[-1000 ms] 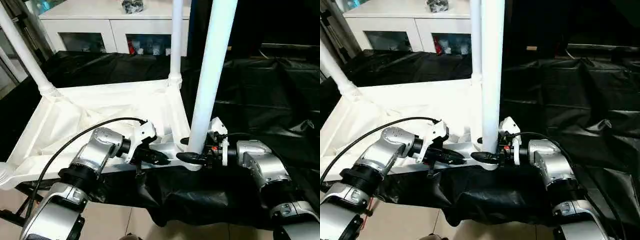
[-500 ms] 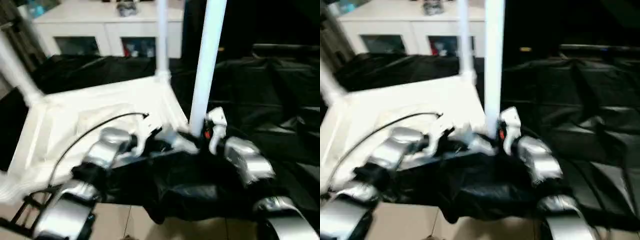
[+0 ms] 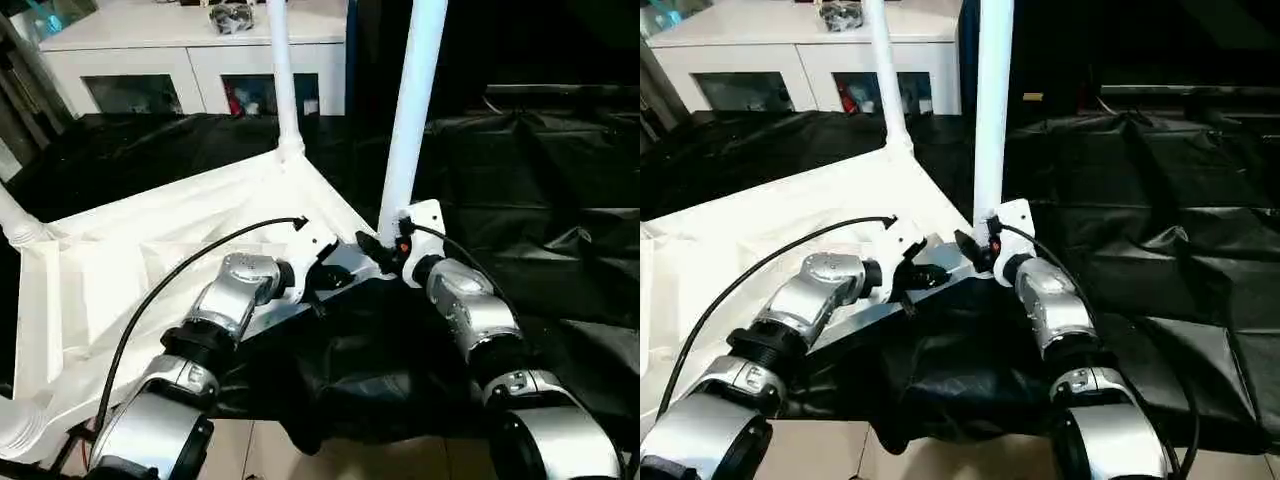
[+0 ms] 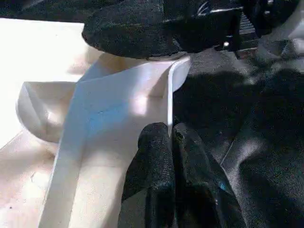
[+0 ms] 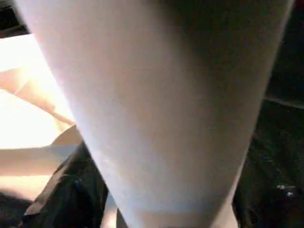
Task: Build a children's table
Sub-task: Rotate leg to tighten
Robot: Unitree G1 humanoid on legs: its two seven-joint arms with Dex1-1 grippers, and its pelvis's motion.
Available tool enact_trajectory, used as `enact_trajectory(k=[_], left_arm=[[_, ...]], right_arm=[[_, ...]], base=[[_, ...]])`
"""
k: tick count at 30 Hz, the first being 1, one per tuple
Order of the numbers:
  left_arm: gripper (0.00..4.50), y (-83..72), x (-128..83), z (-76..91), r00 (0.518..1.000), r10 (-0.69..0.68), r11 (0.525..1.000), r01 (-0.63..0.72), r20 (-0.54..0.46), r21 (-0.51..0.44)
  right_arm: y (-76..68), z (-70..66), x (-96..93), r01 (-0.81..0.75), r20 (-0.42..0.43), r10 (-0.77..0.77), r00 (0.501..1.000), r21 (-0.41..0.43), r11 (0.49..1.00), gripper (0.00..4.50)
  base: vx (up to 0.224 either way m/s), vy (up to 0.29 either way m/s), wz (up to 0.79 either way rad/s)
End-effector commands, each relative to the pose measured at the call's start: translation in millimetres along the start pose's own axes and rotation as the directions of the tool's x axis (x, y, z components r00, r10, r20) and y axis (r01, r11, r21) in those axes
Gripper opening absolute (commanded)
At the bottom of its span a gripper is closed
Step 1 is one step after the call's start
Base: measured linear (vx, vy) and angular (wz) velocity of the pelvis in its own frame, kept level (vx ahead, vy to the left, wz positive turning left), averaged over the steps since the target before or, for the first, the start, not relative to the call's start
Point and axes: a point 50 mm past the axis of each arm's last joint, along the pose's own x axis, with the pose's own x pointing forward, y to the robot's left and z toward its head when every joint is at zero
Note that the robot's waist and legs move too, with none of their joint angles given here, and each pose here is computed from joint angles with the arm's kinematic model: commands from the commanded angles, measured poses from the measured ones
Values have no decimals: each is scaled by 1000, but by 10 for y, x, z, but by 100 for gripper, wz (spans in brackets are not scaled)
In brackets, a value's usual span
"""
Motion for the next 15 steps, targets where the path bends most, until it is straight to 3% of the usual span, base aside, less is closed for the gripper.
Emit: enact_trajectory(k=[1,7,15], left_arm=[[0,-131,71,182,991,-112,991,106,67,82],[0,-90,-109,120,975,-221,969,215,34,124],[0,-90,-209,87,953,-303,946,298,25,126]], right_arm=[[381,-300,71,-242,-120,244,962,32,970,341],[300,-263,-235,-555,-141,547,825,-30,831,341],[227,-264,-420,-667,-196,656,729,9,745,341]], base=[[0,0,0],[0,0,0],[0,0,0]])
